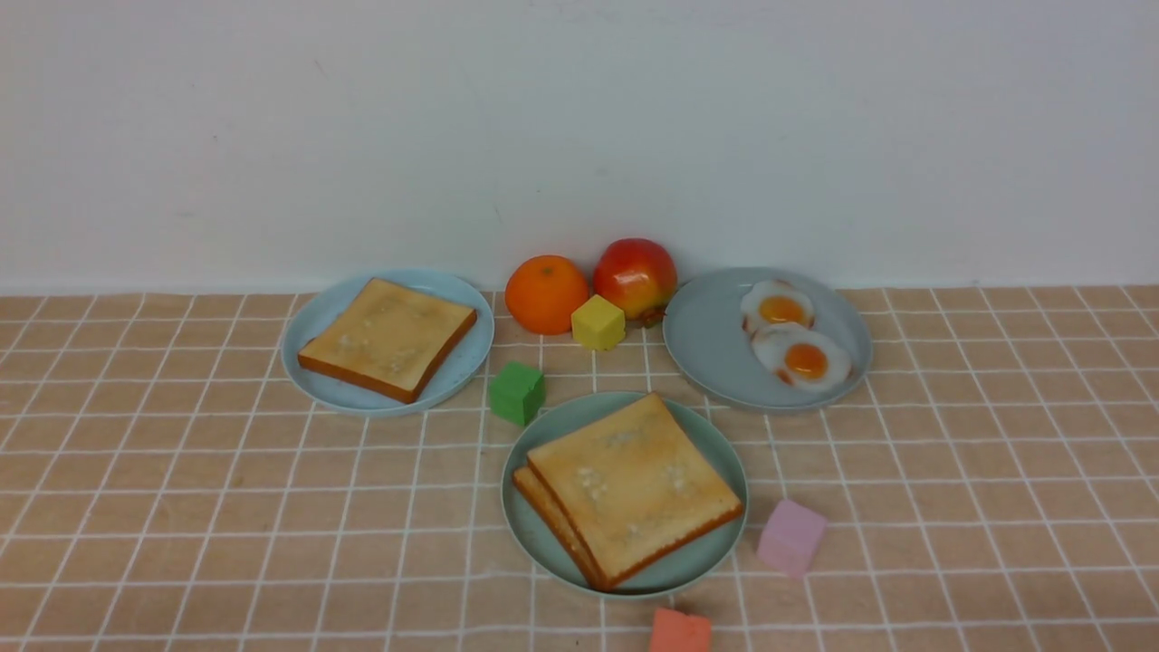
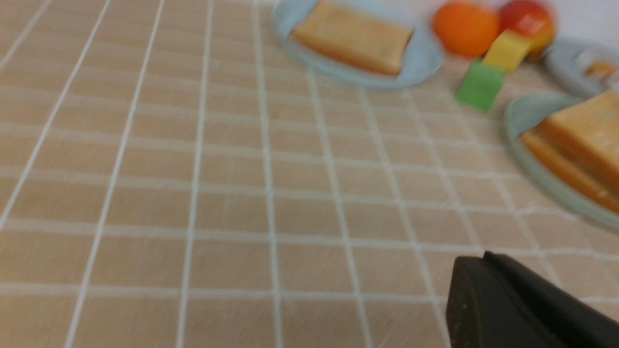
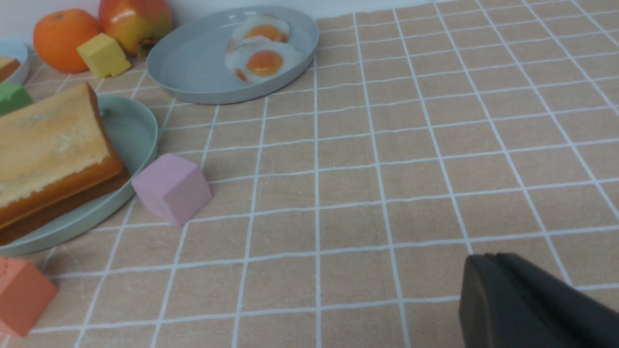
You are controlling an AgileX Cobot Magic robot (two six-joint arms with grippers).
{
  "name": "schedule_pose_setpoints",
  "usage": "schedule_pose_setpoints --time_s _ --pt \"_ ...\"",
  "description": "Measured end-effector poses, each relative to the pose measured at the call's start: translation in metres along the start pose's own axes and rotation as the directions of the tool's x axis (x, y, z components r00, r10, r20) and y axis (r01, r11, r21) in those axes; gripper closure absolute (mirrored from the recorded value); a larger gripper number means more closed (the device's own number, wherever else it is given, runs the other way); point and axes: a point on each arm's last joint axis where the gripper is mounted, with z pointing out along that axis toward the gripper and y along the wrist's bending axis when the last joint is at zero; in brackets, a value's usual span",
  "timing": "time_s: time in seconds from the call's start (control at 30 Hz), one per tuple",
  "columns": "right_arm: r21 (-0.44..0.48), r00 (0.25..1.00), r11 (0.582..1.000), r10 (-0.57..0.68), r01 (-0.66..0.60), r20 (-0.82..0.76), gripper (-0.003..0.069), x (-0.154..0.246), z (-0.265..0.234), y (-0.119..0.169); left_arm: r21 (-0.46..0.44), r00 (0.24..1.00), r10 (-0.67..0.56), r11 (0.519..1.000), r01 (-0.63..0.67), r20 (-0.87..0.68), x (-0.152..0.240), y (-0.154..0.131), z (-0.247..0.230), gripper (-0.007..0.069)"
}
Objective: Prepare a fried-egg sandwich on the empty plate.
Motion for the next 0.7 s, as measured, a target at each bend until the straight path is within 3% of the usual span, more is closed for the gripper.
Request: schedule_pose_setpoints --time_s 0.7 --pt "0.0 1.0 1.0 0.0 0.0 0.0 0.0648 0.0 0.0 0.0 -0.017 1.0 -0.013 1.0 0.013 0.007 -0.0004 0.0008 0.0 0.0638"
